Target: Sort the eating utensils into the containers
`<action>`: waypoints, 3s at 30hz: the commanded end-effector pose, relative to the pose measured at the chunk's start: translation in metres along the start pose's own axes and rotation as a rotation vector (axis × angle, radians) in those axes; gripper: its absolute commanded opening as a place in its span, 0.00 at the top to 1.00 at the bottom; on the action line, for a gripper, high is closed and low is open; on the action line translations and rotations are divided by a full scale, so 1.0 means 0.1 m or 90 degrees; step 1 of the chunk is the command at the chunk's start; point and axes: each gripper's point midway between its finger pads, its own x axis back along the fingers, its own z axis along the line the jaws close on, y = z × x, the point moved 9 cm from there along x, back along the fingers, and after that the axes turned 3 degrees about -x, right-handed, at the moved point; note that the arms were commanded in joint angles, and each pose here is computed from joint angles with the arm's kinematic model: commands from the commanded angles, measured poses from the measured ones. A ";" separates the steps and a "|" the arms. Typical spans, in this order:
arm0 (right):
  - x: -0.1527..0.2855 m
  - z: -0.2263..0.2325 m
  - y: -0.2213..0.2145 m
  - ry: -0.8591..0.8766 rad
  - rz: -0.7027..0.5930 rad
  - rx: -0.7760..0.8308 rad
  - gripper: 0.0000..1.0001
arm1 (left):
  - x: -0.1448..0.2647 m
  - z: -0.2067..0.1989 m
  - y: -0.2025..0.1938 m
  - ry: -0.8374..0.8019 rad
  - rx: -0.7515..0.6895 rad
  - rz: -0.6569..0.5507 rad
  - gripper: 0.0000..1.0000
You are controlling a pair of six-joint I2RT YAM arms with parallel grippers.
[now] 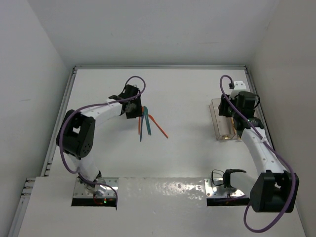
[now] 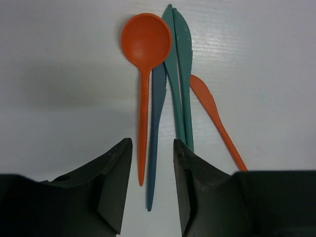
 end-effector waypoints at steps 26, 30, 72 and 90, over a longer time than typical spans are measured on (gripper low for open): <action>0.15 0.30 -0.09 0.131 -0.066 -0.081 0.51 | -0.58 -0.12 0.08 0.108 -0.015 0.014 0.76; 0.15 0.31 -0.10 0.137 -0.062 -0.087 0.51 | -0.67 -0.08 0.04 0.137 -0.019 0.019 0.78; 0.23 2.67 0.28 0.498 -0.068 -0.032 0.43 | 1.08 -0.90 0.52 -0.391 0.162 -0.213 1.00; 0.11 2.49 0.12 0.377 -0.060 0.028 1.00 | 1.00 -0.72 0.19 -0.324 0.121 -0.205 0.62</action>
